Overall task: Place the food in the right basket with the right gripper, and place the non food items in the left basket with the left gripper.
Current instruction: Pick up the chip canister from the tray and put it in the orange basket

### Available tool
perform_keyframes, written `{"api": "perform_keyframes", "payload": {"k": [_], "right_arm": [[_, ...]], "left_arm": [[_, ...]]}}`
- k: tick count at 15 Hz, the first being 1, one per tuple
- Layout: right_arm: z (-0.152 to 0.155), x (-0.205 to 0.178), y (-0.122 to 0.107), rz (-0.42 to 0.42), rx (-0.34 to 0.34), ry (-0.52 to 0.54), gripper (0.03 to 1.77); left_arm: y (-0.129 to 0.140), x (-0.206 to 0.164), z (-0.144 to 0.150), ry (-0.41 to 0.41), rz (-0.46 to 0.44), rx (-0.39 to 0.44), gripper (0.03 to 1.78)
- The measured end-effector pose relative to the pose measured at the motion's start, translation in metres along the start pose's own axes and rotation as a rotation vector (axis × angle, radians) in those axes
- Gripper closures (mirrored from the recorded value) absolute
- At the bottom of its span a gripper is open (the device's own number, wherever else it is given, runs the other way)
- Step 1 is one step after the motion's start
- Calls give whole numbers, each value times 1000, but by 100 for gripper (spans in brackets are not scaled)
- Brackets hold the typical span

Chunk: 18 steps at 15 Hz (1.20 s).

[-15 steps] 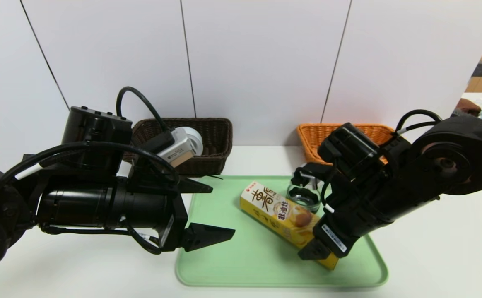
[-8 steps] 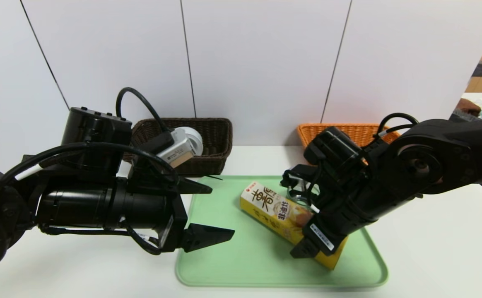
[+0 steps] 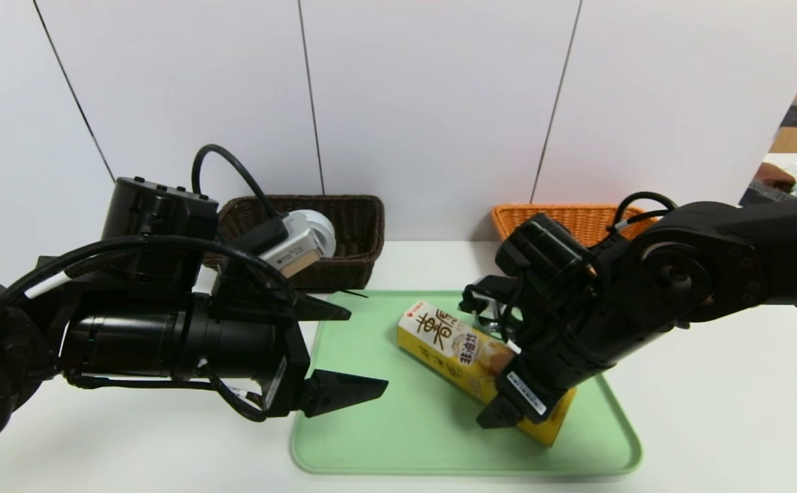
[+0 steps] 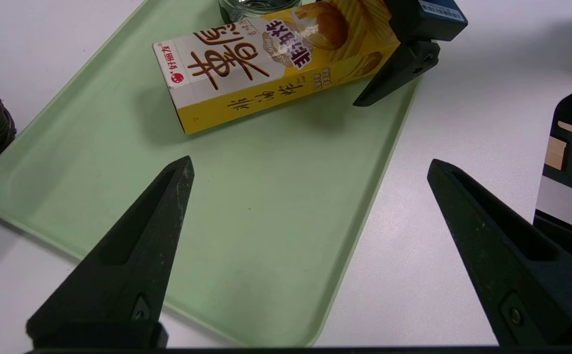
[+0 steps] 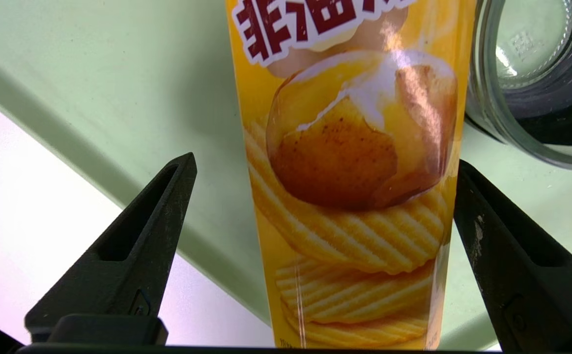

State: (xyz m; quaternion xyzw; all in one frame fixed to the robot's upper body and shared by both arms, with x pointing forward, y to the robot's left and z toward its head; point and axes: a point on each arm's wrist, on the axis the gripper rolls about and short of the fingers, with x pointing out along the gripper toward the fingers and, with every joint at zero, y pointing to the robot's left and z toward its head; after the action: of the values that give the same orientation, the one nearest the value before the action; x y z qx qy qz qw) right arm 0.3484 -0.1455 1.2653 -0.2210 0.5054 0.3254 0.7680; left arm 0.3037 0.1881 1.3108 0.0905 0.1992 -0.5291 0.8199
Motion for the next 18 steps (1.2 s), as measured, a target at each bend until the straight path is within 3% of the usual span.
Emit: {"api": "perform_keyframes", "payload": {"k": [15,18], "right_arm": [[1,4,1,-6,3,15,10],[0,5,1,-7,3,18,60]], "left_arm": [[1,-1,0,-3,3,1,12],[1,-1,1,-3,3,2,12]]}}
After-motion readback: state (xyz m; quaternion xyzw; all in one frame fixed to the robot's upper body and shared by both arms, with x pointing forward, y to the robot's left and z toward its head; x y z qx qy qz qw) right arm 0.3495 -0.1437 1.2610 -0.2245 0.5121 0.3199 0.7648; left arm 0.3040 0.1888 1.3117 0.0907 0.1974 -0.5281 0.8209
